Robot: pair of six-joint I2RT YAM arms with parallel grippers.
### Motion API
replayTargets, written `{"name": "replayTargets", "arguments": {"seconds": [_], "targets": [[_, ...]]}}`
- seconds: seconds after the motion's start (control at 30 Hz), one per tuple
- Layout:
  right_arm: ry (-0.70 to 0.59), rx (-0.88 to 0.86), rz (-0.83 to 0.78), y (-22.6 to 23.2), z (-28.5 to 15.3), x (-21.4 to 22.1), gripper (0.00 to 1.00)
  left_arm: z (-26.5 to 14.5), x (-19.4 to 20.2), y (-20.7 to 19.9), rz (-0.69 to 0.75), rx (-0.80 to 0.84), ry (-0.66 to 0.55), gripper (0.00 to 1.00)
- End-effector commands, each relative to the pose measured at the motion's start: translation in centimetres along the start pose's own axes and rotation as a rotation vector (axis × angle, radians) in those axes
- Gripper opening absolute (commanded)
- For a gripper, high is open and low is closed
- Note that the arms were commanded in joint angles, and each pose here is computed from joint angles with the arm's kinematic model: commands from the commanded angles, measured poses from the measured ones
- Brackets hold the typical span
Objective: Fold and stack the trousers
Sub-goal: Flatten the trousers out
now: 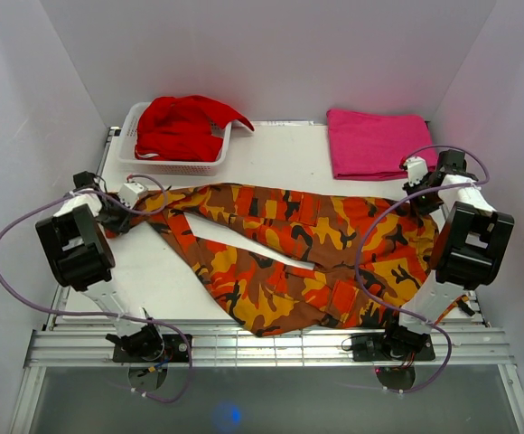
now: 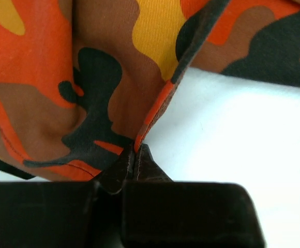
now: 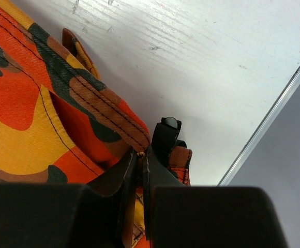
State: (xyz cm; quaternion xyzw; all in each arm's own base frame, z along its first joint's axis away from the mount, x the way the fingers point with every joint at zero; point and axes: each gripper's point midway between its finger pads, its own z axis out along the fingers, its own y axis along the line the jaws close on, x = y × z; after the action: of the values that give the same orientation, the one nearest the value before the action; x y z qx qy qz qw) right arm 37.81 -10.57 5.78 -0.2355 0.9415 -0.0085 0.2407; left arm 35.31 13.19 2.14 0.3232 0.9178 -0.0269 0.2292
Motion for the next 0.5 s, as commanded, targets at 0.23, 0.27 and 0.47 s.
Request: {"name": "replayTargets", "arguments": {"seconds": [0.23,0.27,0.47], "targets": [[-0.161,0.128,-0.089,-0.5,-4.6,-2.1,0.08,-19.8,-5.0,1.2,-0.09,-0.397,-0.298,0.0],[-0.172,0.141,-0.101,-0.7,-5.1,-2.1,0.08,-20.5,-5.3,1.7,-0.082,-0.437,-0.314,0.0],[-0.172,0.137,-0.09,-1.2,-4.2,-2.6,0.08,-18.1,-5.6,6.3,-0.197,-0.478,-0.34,0.0]]}}
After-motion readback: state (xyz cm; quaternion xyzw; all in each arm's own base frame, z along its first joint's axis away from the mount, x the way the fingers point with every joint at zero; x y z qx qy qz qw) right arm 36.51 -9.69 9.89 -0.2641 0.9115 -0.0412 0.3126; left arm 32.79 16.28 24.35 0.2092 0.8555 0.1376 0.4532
